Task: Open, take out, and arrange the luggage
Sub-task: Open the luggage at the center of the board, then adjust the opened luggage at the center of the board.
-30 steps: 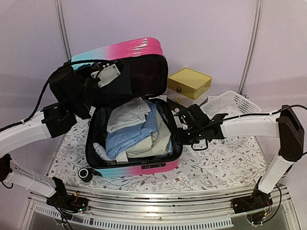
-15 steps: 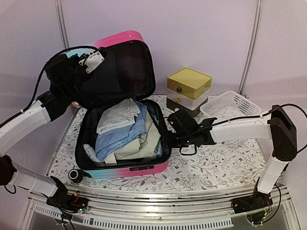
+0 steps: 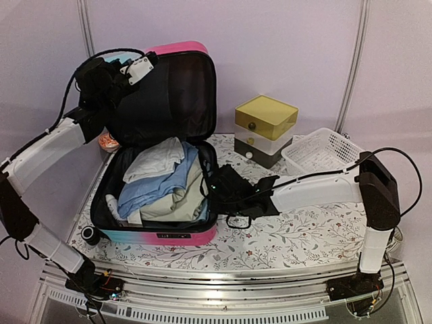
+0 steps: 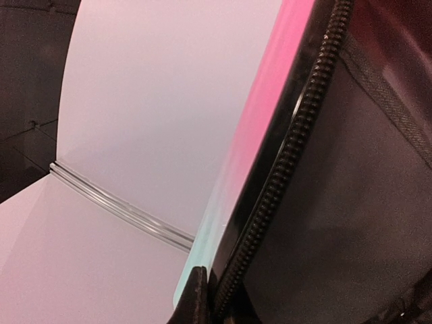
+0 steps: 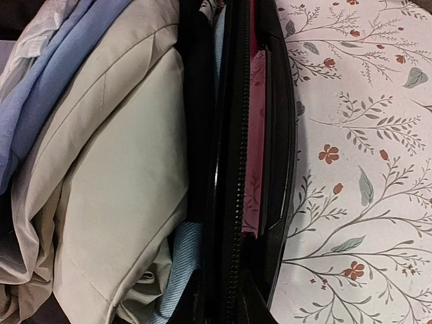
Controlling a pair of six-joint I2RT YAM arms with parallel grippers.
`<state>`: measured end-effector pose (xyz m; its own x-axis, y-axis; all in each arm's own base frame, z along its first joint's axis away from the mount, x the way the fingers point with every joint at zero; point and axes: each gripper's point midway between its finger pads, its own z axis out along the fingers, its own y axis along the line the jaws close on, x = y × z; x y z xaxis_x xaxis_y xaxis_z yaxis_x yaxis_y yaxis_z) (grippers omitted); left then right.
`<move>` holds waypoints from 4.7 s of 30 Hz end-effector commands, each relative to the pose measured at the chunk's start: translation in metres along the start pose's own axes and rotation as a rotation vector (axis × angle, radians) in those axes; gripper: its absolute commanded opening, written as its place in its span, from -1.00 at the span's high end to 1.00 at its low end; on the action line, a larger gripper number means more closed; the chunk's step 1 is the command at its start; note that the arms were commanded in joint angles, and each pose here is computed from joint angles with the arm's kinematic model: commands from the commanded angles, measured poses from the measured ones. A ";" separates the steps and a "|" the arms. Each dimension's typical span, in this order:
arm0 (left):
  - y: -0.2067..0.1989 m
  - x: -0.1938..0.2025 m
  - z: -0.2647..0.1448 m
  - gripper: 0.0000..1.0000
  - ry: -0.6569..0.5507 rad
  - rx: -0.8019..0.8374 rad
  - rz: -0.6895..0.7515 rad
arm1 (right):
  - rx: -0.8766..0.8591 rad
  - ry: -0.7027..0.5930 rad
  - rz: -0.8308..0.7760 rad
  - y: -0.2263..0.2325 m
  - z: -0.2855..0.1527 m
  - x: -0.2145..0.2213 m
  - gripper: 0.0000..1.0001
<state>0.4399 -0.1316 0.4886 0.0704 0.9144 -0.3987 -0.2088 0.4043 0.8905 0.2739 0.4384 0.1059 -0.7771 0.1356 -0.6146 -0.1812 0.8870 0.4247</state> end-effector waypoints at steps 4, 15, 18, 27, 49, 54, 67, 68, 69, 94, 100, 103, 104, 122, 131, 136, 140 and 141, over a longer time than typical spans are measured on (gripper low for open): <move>0.030 -0.050 0.005 1.00 -0.253 -0.034 -0.226 | -0.268 -0.142 0.016 0.080 -0.010 -0.022 0.22; 0.021 -0.037 0.041 1.00 -0.239 -0.043 -0.220 | -0.418 -0.058 -0.233 0.088 -0.034 0.003 0.02; 0.023 -0.041 0.046 1.00 -0.247 -0.043 -0.223 | -0.457 -0.060 -0.313 0.081 -0.044 0.011 -0.13; 0.006 -0.025 0.082 1.00 -0.225 -0.041 -0.236 | -0.467 -0.076 -0.422 0.045 -0.076 0.023 -0.43; -0.037 -0.012 0.143 -0.44 -0.114 -0.019 -0.296 | -0.605 -0.003 -0.605 0.057 -0.096 0.063 -0.42; -0.028 -0.009 0.126 -0.53 -0.066 -0.002 -0.358 | -0.603 -0.011 -0.606 0.057 -0.097 0.062 -0.42; -0.039 -0.056 -0.019 -0.97 -0.035 0.234 -0.731 | -0.601 -0.059 -0.606 0.062 -0.100 0.049 -0.42; -0.044 -0.058 -0.033 -0.96 -0.003 0.242 -0.749 | -0.599 -0.066 -0.609 0.062 -0.101 0.048 -0.42; -0.048 -0.055 -0.044 -0.97 0.035 0.244 -0.769 | -0.598 -0.074 -0.610 0.063 -0.102 0.045 -0.42; -0.235 -0.007 -0.356 -0.17 0.749 1.373 -1.205 | -0.488 -0.138 -0.510 0.033 -0.087 0.001 -0.40; -0.252 -0.008 -0.412 0.60 0.823 1.581 -1.105 | -0.469 -0.133 -0.493 0.025 -0.085 0.002 -0.40; -0.263 0.005 -0.420 1.00 0.876 1.550 -1.058 | -0.461 -0.139 -0.489 0.022 -0.085 0.001 -0.40; -0.267 0.010 -0.421 1.00 0.899 1.534 -1.060 | -0.459 -0.139 -0.489 0.022 -0.085 0.001 -0.40; -0.330 0.086 -0.355 1.00 1.039 1.152 -1.157 | -0.427 -0.156 -0.468 0.010 -0.080 -0.006 -0.40; -0.328 0.108 -0.298 1.00 0.997 0.980 -1.217 | -0.425 -0.157 -0.465 0.006 -0.080 -0.009 -0.40; -0.325 0.121 -0.271 1.00 0.972 0.901 -1.214 | -0.431 -0.157 -0.465 0.006 -0.081 -0.011 -0.40; -0.323 0.121 -0.257 1.00 0.950 0.885 -1.214 | -0.437 -0.159 -0.469 0.006 -0.082 -0.013 -0.40; -0.322 0.119 -0.257 1.00 0.949 0.892 -1.213 | -0.437 -0.161 -0.468 0.005 -0.083 -0.014 -0.40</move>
<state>0.1838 -0.1875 0.0759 -0.9527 0.0650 -0.2968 0.1822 0.9039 -0.3870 0.2329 0.4095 0.1575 -0.4822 -0.1565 -0.8619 -0.7251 0.6234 0.2925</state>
